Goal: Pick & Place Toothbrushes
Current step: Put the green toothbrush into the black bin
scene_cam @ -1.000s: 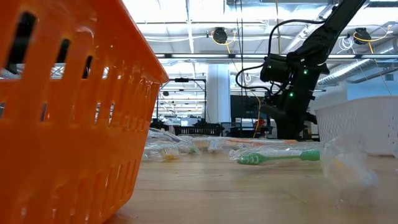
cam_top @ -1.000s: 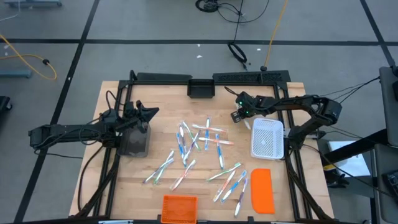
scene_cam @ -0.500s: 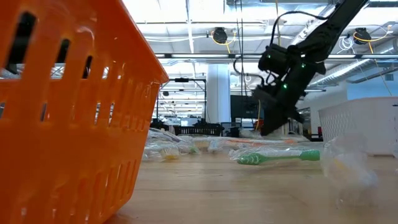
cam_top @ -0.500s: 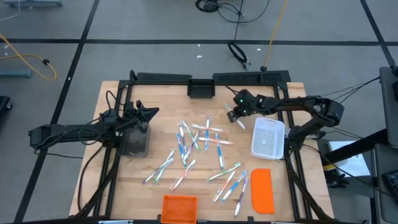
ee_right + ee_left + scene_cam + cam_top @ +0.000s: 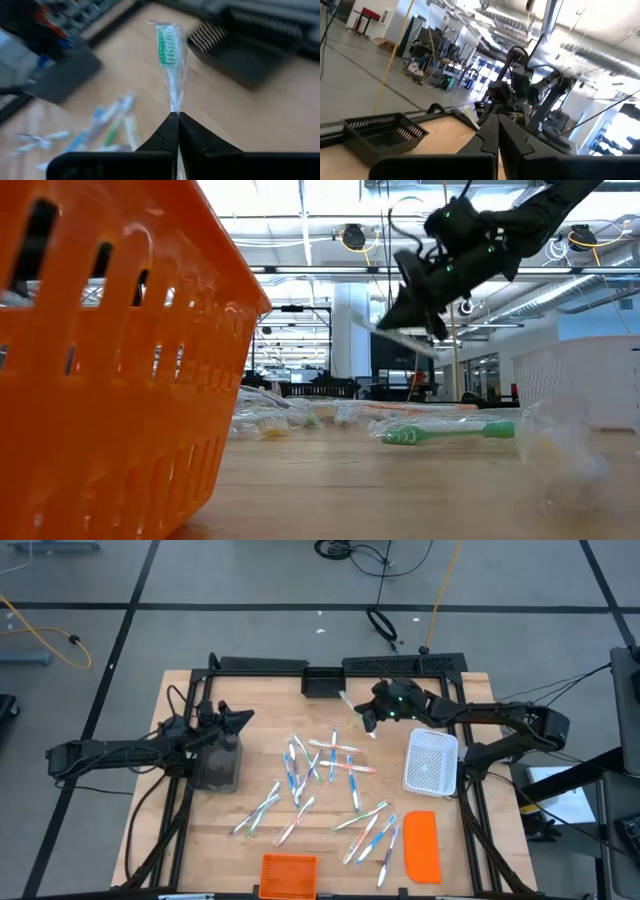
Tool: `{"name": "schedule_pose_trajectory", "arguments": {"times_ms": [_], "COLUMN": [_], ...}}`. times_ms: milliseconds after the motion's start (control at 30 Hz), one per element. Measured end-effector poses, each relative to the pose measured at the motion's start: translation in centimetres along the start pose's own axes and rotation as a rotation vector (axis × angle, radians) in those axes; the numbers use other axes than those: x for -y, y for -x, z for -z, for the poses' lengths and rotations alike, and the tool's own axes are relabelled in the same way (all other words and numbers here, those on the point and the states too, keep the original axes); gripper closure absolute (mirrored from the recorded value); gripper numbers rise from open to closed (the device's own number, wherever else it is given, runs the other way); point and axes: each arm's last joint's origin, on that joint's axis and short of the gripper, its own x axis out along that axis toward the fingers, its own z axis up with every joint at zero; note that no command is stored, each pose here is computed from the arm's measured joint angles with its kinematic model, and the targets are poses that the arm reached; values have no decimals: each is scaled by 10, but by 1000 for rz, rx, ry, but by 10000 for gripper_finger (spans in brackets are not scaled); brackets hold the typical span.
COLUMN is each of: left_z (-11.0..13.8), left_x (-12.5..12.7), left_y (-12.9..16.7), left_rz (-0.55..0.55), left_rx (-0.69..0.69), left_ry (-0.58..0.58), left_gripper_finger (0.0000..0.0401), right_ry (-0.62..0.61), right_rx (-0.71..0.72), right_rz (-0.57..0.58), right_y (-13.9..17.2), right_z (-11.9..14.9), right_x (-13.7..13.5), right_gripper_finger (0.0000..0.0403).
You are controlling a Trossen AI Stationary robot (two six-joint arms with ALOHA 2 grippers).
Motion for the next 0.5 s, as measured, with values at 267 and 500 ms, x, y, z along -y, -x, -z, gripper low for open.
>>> {"name": "schedule_pose_trajectory", "arguments": {"times_ms": [267, 500], "left_z": [-5, -17], "left_x": [8, 28], "left_y": [-2, -30], "left_rz": [65, 103], "left_rx": [33, -14], "left_ry": [36, -18], "left_gripper_finger": [398, 398], "right_ry": [66, 116], "right_rx": [130, 156], "right_rz": [-166, -241], "right_y": [2, 3], "right_z": [-8, -8], "right_x": [-28, -41], "right_gripper_finger": [402, 403]}}
